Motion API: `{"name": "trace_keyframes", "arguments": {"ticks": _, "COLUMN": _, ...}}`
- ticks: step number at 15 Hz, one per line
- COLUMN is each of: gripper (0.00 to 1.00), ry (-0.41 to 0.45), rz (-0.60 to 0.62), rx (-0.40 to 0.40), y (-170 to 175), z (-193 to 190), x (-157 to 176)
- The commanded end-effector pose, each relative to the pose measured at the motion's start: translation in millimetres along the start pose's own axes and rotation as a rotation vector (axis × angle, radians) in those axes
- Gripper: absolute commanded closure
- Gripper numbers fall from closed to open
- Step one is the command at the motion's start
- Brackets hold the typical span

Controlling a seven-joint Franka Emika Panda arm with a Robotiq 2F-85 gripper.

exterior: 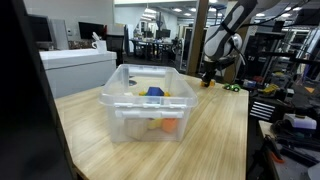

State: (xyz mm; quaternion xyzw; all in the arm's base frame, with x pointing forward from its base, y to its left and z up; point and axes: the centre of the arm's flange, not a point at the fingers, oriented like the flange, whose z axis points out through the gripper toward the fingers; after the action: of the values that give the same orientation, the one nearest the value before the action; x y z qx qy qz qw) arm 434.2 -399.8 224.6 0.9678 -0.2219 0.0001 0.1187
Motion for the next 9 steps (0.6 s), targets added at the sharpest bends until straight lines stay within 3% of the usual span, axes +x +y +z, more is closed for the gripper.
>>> {"name": "trace_keyframes", "arguments": {"ticks": 1, "gripper": 1.0, "ry": 0.016, "rz": -0.038, "rx": 0.006, "y": 1.7, "z": -6.1, "x": -12.4}}
{"name": "trace_keyframes", "arguments": {"ticks": 2, "gripper": 0.74, "ry": 0.013, "rz": -0.041, "rx": -0.002, "y": 1.6, "z": -5.4, "x": -12.3}}
{"name": "trace_keyframes", "arguments": {"ticks": 3, "gripper": 0.74, "ry": 0.012, "rz": -0.041, "rx": -0.003, "y": 1.6, "z": -5.3, "x": -12.6}}
{"name": "trace_keyframes", "arguments": {"ticks": 5, "gripper": 0.63, "ry": 0.011, "rz": -0.042, "rx": -0.005, "y": 1.5, "z": -5.0, "x": -12.5}}
{"name": "trace_keyframes", "arguments": {"ticks": 9, "gripper": 0.36, "ry": 0.009, "rz": -0.035, "rx": -0.008, "y": 2.1, "z": -3.6, "x": -10.9}}
